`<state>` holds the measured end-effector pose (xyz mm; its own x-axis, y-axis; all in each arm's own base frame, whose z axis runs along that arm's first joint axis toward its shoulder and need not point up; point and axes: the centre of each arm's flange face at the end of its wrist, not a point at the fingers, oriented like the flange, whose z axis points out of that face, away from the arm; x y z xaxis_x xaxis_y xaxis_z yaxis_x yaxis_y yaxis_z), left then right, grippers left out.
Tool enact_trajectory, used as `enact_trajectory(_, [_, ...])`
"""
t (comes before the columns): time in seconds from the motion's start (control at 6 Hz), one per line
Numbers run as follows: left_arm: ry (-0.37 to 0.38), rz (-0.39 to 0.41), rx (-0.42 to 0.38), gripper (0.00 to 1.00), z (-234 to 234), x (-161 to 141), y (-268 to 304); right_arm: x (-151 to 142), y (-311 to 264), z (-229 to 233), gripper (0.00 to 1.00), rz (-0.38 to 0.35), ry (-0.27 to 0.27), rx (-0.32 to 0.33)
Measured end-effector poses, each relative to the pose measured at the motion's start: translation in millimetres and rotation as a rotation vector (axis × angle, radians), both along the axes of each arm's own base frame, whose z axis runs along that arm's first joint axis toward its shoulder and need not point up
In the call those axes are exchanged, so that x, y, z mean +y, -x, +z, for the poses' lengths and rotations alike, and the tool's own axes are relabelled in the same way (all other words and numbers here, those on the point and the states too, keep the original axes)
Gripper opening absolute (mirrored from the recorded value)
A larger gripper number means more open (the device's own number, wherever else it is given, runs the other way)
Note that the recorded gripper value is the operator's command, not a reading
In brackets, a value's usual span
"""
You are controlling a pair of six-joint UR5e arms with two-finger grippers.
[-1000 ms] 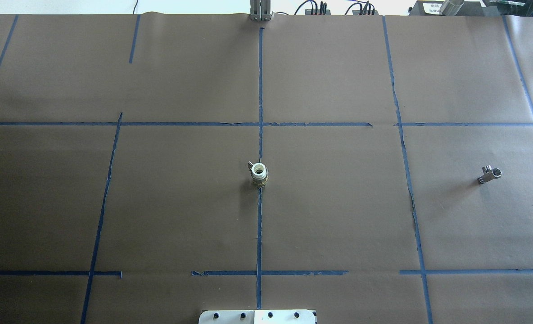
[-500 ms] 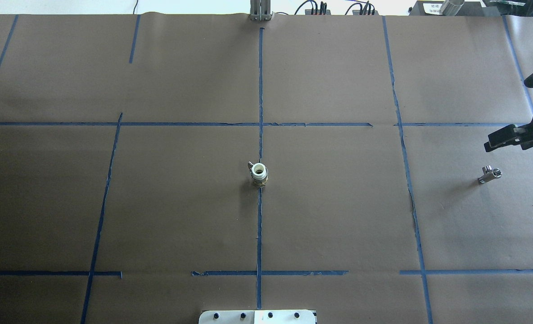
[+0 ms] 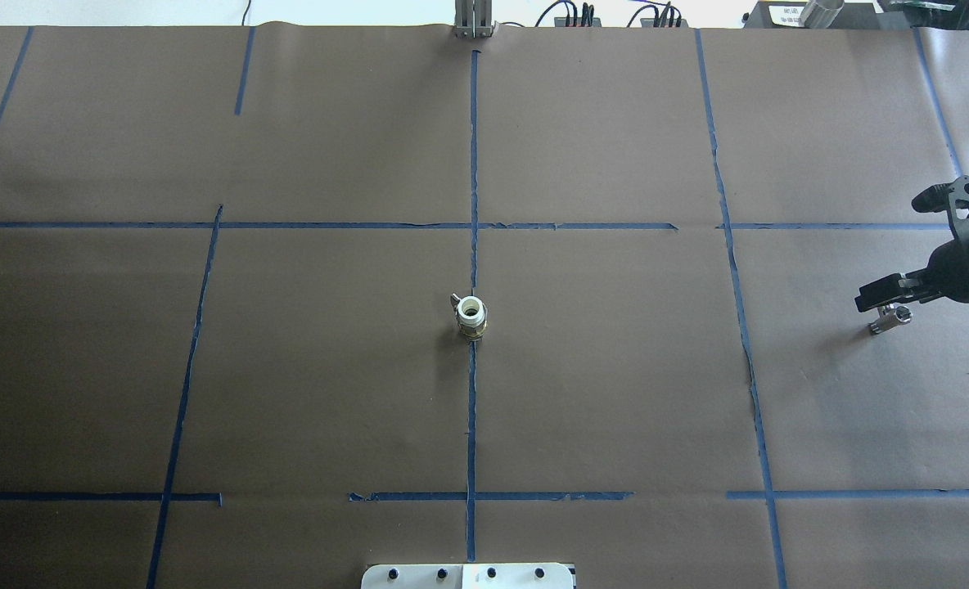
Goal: Assemble PPR valve and pipe with both arms
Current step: 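Lower the right gripper onto the chrome valve and grasp it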
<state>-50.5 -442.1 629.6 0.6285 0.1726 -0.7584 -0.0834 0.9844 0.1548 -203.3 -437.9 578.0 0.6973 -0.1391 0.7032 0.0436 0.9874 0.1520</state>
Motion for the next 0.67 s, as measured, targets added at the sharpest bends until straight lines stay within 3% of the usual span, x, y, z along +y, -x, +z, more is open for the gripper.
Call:
enact_trajectory(0.33, [0.002, 0.000, 0.001, 1.00, 0.8, 1.0, -0.1, 3.1, -0.2, 12.2, 0.99, -0.005, 0.003, 0.005])
enact_trajectory(0.5, [0.003, 0.000, 0.001, 1.00, 1.0, 1.2, -0.1, 6.2, -1.2, 15.8, 0.76, -0.009, 0.007, 0.009])
enact_trajectory(0.67, [0.002, 0.000, 0.002, 1.00, 0.7, 1.2, -0.1, 7.9, -1.0, 17.5, 0.08, -0.014, 0.009, 0.010])
